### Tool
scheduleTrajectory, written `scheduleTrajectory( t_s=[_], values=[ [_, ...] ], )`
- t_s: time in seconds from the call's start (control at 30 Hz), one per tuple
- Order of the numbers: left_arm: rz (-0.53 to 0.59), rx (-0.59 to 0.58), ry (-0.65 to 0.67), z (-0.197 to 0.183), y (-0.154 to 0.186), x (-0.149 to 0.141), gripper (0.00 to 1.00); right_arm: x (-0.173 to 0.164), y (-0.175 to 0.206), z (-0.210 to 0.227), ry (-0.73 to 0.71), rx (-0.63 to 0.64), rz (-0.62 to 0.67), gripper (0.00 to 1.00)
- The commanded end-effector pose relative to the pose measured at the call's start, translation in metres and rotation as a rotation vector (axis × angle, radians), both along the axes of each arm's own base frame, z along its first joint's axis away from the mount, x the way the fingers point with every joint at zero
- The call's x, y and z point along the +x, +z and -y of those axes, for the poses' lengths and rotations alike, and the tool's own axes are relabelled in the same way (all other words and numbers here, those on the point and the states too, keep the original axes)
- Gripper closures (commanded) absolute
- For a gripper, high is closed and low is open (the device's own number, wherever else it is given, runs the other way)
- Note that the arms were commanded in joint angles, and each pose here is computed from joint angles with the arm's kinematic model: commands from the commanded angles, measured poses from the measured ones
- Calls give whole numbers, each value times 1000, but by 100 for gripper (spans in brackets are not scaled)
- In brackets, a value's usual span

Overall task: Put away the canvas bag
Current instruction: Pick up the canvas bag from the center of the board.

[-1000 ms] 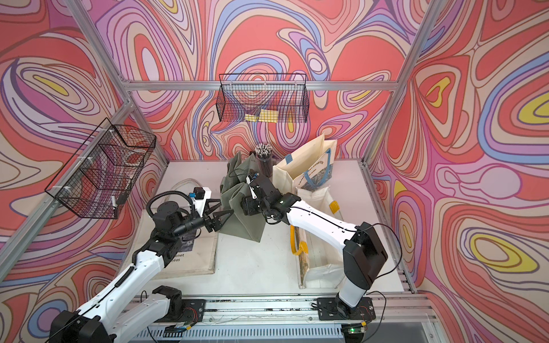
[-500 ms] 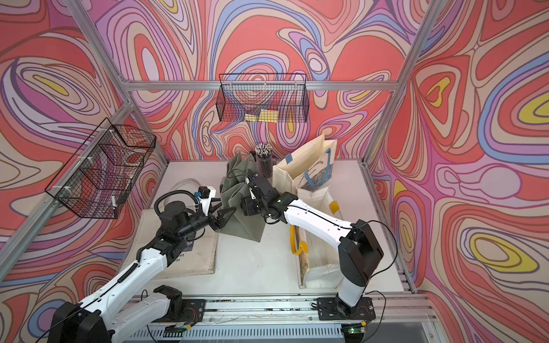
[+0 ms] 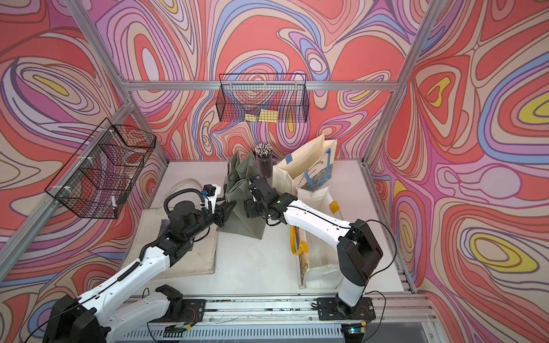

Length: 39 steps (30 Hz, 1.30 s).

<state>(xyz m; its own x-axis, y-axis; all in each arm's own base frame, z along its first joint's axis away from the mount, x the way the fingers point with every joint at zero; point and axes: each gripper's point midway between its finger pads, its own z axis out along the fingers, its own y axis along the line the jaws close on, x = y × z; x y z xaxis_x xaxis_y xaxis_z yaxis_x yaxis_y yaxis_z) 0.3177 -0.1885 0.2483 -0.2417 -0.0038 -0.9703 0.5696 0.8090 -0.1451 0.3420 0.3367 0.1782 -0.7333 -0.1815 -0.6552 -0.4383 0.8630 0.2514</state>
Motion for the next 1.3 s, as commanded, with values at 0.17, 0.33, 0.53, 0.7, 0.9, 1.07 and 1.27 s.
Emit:
scheduleTrajectory(
  t_s=[0.17,0.33,0.53,0.7,0.9,1.07,1.27],
  values=[
    [-16,-46,100,-8,22,8,100,-11,38,14,7,82,125,34],
    [-51,-55,125,3,40,-3,100,-32,62,8,121,133,222,34],
    [-80,-79,275,1,72,-14,100,-53,76,9,161,127,291,32],
    [-40,-123,400,-4,103,-26,100,-65,88,17,123,146,357,31],
    [-3,-160,564,-14,132,-33,100,-81,113,20,81,156,503,29],
    [-12,-236,668,-24,144,-34,100,-88,123,10,72,156,604,28],
    [-41,-297,739,-36,150,-37,100,-82,136,-2,59,228,676,25]
  ],
)
